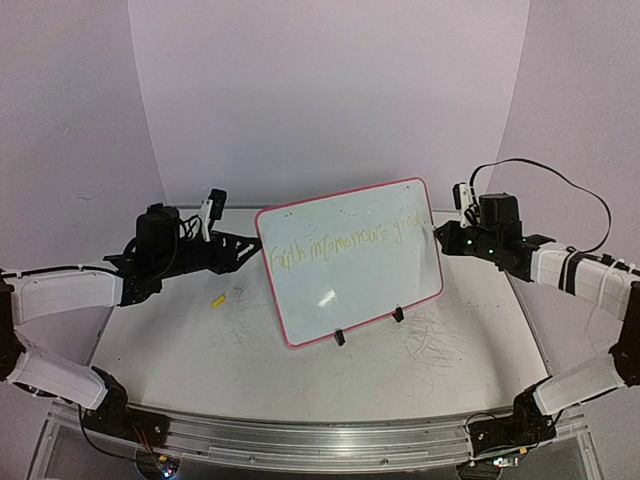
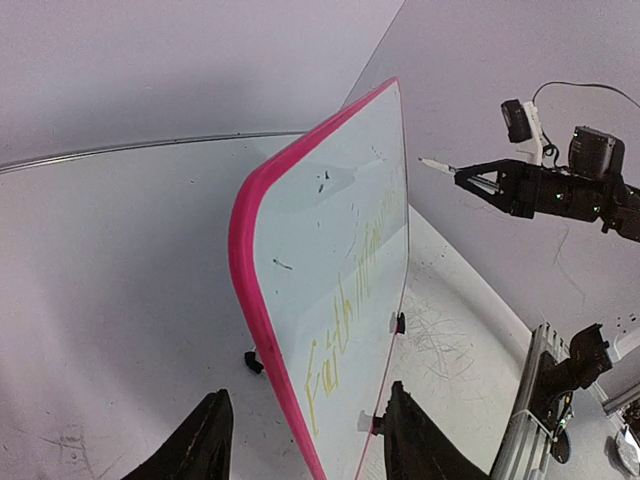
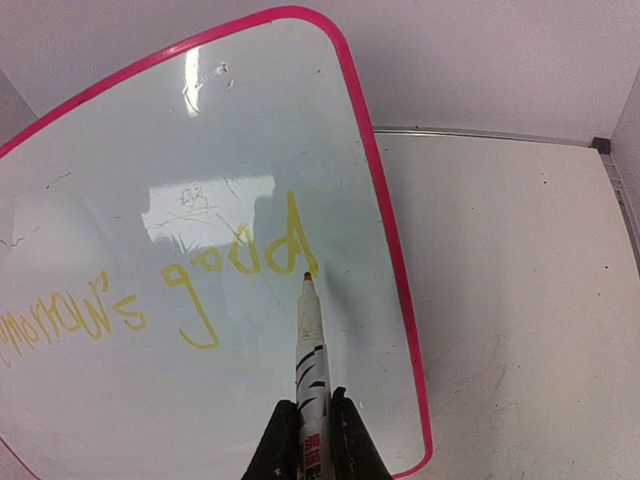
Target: Write a sentence on the whiteboard
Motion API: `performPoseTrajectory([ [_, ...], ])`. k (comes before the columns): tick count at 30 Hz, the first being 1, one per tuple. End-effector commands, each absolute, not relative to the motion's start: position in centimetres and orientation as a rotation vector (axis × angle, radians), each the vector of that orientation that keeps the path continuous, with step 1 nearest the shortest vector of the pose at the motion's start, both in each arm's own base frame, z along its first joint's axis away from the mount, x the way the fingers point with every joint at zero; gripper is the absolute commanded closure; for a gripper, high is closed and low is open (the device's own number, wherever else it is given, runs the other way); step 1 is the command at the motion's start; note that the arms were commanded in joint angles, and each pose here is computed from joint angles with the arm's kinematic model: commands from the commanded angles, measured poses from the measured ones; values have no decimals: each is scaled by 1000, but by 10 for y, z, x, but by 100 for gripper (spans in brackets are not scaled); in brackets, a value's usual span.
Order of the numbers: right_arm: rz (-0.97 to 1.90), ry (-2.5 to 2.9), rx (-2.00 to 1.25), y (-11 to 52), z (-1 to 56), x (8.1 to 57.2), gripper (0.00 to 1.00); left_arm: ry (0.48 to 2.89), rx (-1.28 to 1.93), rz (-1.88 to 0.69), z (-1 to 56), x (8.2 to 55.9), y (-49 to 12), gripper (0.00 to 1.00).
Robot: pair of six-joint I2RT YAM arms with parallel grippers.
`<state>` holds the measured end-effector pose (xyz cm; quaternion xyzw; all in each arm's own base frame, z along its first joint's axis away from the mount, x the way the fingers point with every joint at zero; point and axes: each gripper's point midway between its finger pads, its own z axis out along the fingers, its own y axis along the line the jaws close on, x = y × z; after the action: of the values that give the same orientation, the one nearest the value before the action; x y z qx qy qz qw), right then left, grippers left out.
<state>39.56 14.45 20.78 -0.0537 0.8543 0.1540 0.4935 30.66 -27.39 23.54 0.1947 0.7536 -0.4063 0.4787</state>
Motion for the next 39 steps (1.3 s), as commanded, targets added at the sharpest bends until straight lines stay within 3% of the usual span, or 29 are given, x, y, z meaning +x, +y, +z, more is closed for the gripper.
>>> performPoseTrajectory([
  [1, 403, 1962, -147, 150, 237, 408, 100, 1839, 431, -1059, 245, 301, -275, 48],
  [7, 369, 1972, -121, 146, 232, 412, 100, 1835, 461, -1077, 250, 313, -287, 50],
  [27, 331, 1973, -88, 140, 225, 420, 100, 1874, 504, -1022, 229, 330, -297, 79],
  [39, 331, 1984, -84, 143, 218, 428, 100, 1878, 510, -1004, 224, 330, -295, 87],
])
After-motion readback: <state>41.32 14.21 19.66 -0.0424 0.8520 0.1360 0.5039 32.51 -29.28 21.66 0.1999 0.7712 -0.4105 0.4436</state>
